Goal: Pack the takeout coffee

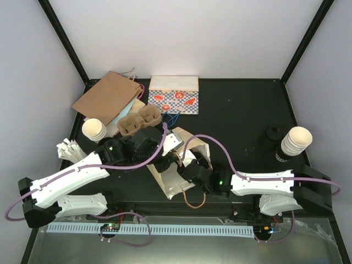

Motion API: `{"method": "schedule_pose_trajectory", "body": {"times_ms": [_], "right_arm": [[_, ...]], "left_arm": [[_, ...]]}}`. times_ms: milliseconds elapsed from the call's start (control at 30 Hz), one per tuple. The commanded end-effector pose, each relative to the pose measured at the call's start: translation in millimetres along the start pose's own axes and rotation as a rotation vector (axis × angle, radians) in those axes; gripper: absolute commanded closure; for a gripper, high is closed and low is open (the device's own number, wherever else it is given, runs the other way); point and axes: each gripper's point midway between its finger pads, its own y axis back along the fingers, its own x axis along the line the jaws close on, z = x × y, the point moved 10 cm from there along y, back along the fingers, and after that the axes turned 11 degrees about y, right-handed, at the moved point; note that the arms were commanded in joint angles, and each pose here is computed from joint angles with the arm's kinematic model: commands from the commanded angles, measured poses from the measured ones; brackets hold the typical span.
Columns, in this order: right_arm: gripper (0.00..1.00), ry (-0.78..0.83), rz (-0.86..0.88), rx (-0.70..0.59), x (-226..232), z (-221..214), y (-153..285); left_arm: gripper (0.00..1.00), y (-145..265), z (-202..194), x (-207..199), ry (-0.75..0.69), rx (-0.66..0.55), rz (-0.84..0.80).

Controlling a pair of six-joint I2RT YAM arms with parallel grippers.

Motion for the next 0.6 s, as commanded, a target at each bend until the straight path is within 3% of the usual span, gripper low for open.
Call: {"method": "schedule_pose_trajectory", "body": {"times_ms": [0, 133, 200, 400, 567], "right_arm": [[0.64, -0.032, -0.006, -0.030, -1, 5, -4], [0.64, -0.029, -0.010, -0.033, 0, 7, -6], [0.64, -0.025, -0.007, -0.037, 1, 7, -6], [0.64, -0.018, -0.019, -0.037, 0, 7, -7], [0.64, -0.012, -0.027, -0.035, 0, 6, -7]], "left_arm": [[0.68, 18, 15, -16, 0.001, -0.075, -0.128], [0.37, 36, 21, -19, 0.011, -0.149, -0.159], [0.29, 45, 24, -20, 0.022, -0.184, -0.176], [0.17, 69, 37, -15, 0.091, -0.263, -0.178], [0.13, 82, 46, -4, 0.167, -0.296, -0.159]]}}
